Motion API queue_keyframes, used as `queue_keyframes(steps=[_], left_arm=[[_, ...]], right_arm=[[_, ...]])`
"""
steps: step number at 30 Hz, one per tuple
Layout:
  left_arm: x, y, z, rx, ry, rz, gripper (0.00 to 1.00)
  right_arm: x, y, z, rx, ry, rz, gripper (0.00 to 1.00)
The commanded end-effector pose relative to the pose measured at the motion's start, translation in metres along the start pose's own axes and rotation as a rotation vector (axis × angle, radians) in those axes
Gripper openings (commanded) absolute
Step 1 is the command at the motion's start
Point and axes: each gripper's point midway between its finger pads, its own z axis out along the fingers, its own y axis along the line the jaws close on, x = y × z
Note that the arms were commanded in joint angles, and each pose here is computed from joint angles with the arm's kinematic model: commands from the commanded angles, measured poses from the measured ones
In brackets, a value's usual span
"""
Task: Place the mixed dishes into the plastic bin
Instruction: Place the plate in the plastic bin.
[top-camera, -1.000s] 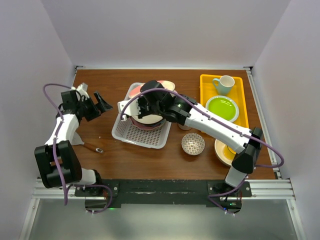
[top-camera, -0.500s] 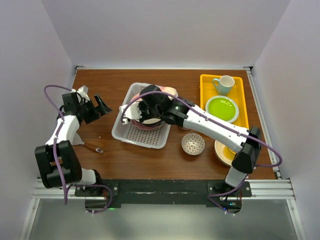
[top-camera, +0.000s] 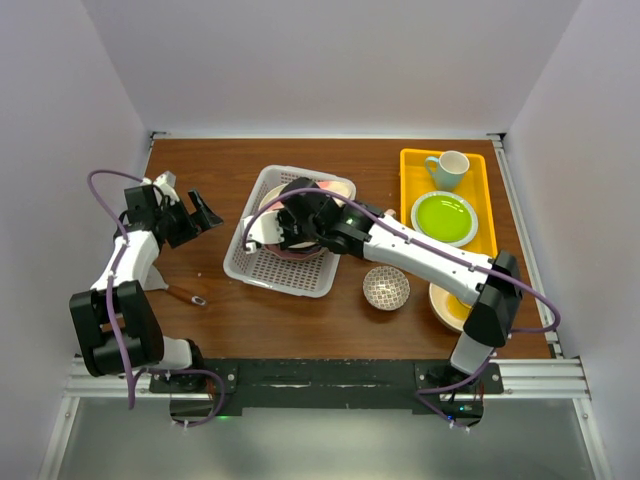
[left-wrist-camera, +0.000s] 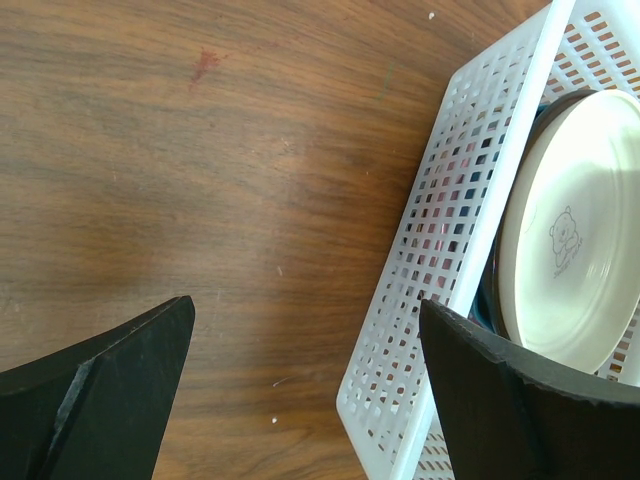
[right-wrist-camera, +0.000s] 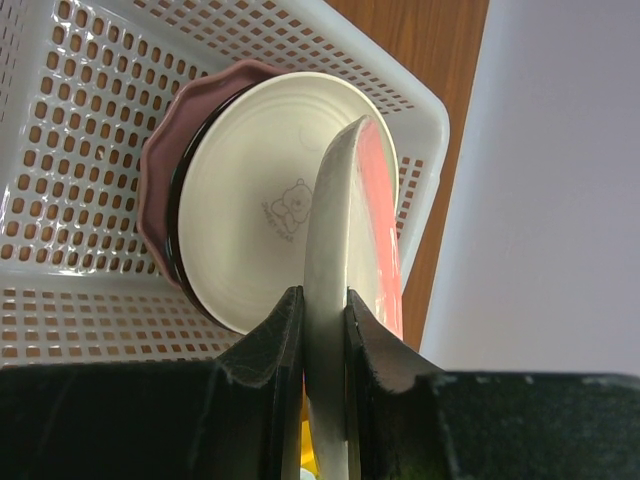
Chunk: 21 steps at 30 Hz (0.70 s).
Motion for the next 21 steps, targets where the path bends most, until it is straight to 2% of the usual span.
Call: queue_keyframes(steps=[1,21], left_arm=[[-0.012,-0.006,-0.005,0.012,-0.051,0.052,1.0],[-0.012,-0.007,-0.005,0.012,-0.052,0.057,1.0]], right_arm=[[-0.022,-0.051,-0.035,0.198,-0.093,0.016,0.0],[-0.023,-0.046,-0.016,0.205,-0.099,0.021,0.0]])
